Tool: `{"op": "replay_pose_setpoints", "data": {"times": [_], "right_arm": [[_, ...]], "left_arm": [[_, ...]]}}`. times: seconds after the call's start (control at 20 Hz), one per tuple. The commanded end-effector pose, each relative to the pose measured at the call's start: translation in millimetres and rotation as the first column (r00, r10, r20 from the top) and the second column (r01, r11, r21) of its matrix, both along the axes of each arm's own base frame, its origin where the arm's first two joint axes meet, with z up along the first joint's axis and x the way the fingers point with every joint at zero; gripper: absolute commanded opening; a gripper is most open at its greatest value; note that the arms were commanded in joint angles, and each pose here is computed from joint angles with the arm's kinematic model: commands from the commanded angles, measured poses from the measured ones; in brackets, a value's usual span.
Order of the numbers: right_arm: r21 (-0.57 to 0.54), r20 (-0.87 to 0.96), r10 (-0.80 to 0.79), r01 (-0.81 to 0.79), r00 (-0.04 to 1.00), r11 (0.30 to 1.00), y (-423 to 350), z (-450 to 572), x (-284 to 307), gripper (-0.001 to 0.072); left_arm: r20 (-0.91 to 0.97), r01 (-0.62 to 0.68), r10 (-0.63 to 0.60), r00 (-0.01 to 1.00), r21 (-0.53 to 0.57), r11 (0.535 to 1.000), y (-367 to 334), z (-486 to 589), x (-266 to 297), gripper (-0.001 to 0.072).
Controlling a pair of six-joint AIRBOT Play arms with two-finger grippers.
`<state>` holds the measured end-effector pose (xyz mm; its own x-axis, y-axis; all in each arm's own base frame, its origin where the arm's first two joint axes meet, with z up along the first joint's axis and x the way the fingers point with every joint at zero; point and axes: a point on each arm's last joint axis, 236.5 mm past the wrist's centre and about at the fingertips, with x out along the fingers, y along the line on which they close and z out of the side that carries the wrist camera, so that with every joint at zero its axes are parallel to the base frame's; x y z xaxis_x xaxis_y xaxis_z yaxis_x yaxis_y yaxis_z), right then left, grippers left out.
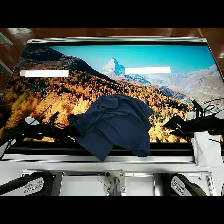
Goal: Fold the shirts.
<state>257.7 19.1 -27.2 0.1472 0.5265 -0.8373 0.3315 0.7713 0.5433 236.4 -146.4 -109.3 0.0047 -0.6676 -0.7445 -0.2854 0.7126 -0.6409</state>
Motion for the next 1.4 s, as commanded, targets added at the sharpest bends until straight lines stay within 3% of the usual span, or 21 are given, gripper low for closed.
{"op": "replay_pose_setpoints", "data": {"times": [0.0,0.1,0.15,0.2,0.45,0.85,0.9,1.0,1.05,1.15,1.25,1.35], "right_arm": [[0.01,-0.003,-0.014,0.014,1.0,1.0,2.6,-5.3,-2.6,0.0618],[0.022,-0.022,-0.012,0.013,1.0,1.0,6.4,-8.2,-7.5,0.0624],[0.027,-0.046,0.006,-0.005,0.999,1.0,11.6,-13.7,-15.5,0.0624],[0.039,-0.077,0.032,-0.029,0.996,0.999,20.9,-21.7,-26.2,0.0633],[0.074,-0.193,0.19,-0.179,0.963,0.981,77.0,-67.7,-85.3,0.0633],[0.009,-0.16,0.025,-0.024,0.987,1.0,105.9,-98.4,-62.3,0.0628],[0.013,-0.178,0.039,-0.037,0.983,0.999,110.7,-101.3,-66.5,0.0522],[0.028,-0.187,0.052,-0.048,0.981,0.998,117.6,-100.7,-68.5,0.0127],[0.039,-0.174,0.065,-0.059,0.983,0.997,119.7,-94.9,-66.2,0.0074],[0.017,-0.051,0.154,-0.153,0.987,0.988,117.6,-67.7,-46.1,0.0073],[-0.08,0.134,0.238,-0.229,0.962,0.97,107.3,-16.7,-11.8,0.0072],[-0.228,0.401,0.314,-0.239,0.86,0.944,95.8,72.8,32.1,0.0072]], "left_arm": [[-0.008,-0.019,0.019,1.0,-0.008,1.0,-23.5,-15.6,3.4,0.049],[-0.023,-0.016,0.016,1.0,-0.01,1.0,-25.0,-18.9,1.1,0.0187],[-0.014,-0.001,0.001,1.0,-0.017,1.0,-25.0,-16.8,0.4,0.0087],[0.002,0.03,-0.03,1.0,-0.031,0.999,-26.2,-13.1,-1.1,0.0041],[0.119,0.08,-0.074,0.99,-0.051,0.995,-21.3,18.0,11.4,0.004],[0.316,0.054,-0.035,0.948,-0.052,0.997,-10.2,81.4,53.2,0.004],[0.332,0.055,-0.036,0.943,-0.049,0.997,-9.8,86.1,58.0,0.004],[0.368,0.062,-0.041,0.929,-0.045,0.997,-9.4,97.5,68.1,0.004],[0.39,0.07,-0.047,0.92,-0.045,0.997,-8.1,106.7,73.8,0.0039],[0.454,0.077,-0.048,0.89,-0.047,0.996,-1.2,137.1,91.2,0.0038],[0.578,0.081,-0.051,0.814,-0.027,0.996,7.8,193.4,114.1,0.0038],[0.751,0.08,-0.069,0.656,0.021,0.997,12.3,281.3,130.6,0.0038]]}}
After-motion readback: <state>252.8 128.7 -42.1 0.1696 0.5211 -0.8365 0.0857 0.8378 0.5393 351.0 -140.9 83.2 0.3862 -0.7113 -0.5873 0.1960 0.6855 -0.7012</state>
